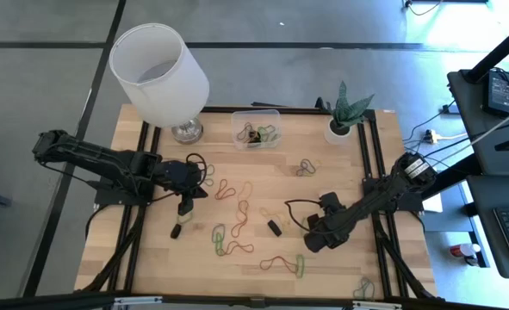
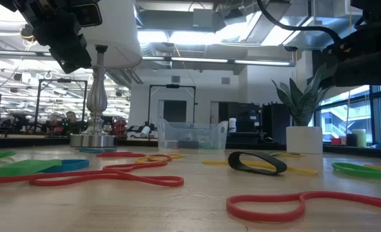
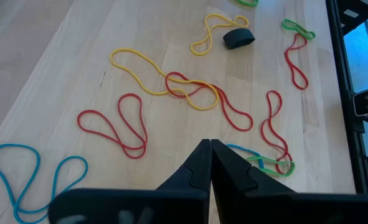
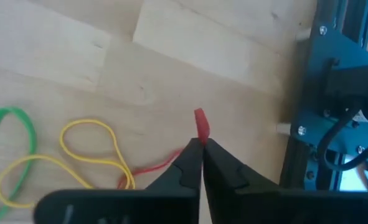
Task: Pick and place rubber bands into bin
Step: Put the red rubber band into the transparent bin
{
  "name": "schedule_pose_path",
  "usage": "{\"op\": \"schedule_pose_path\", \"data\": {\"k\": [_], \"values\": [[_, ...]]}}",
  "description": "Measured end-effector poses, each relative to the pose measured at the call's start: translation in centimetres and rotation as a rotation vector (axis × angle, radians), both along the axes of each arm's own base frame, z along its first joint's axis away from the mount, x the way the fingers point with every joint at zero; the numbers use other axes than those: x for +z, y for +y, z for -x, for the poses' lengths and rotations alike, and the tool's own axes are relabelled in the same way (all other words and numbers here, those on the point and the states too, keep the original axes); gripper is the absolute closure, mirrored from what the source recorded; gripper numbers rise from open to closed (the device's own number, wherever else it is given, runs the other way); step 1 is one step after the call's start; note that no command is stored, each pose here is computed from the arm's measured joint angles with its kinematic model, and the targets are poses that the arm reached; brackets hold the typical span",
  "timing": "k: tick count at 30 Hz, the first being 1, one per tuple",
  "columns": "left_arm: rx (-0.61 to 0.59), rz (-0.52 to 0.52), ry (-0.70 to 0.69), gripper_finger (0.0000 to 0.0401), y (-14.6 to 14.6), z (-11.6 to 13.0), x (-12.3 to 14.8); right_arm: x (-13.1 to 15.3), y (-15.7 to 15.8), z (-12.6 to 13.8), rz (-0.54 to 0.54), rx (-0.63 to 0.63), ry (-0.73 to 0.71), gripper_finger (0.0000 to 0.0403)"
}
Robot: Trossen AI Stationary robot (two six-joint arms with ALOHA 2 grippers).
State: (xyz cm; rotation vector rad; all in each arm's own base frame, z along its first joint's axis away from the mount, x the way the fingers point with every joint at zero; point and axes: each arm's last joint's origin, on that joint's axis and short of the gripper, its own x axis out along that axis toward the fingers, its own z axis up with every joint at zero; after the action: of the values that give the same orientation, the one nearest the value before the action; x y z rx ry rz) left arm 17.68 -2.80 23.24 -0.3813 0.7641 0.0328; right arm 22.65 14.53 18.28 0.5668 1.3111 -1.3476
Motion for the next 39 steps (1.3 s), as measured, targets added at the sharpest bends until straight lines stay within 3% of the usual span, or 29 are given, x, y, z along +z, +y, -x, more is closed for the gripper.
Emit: {"op": "schedule_pose_path", "data": {"k": [11,16,22,29,34,39], "values": [[0.0,0.001,0.0,0.0398,0.0,0.0,0.0,0.0,-0.1,-0.1,0.01,0.005,-0.017,0.0283],[0.001,0.001,0.0,0.04,0.0,0.0,0.0,0.1,0.5,-1.0,-0.049,0.031,-0.085,0.026],[0.001,0.002,0.0,0.0398,0.0,0.0,0.0,-0.7,2.2,-3.2,-0.25,0.257,-0.28,0.028],[0.002,0.002,0.0,0.0399,0.0,0.0,0.0,-2.7,1.2,-2.4,-0.229,0.197,-0.255,0.032],[0.014,0.017,0.003,0.04,0.0,0.0,0.0,-4.5,1.2,-2.4,-0.353,0.195,-0.297,0.0339],[0.014,0.027,0.003,0.0398,0.0,0.0,0.0,-5.3,1.1,-2.1,-0.376,0.199,-0.324,0.0347]]}}
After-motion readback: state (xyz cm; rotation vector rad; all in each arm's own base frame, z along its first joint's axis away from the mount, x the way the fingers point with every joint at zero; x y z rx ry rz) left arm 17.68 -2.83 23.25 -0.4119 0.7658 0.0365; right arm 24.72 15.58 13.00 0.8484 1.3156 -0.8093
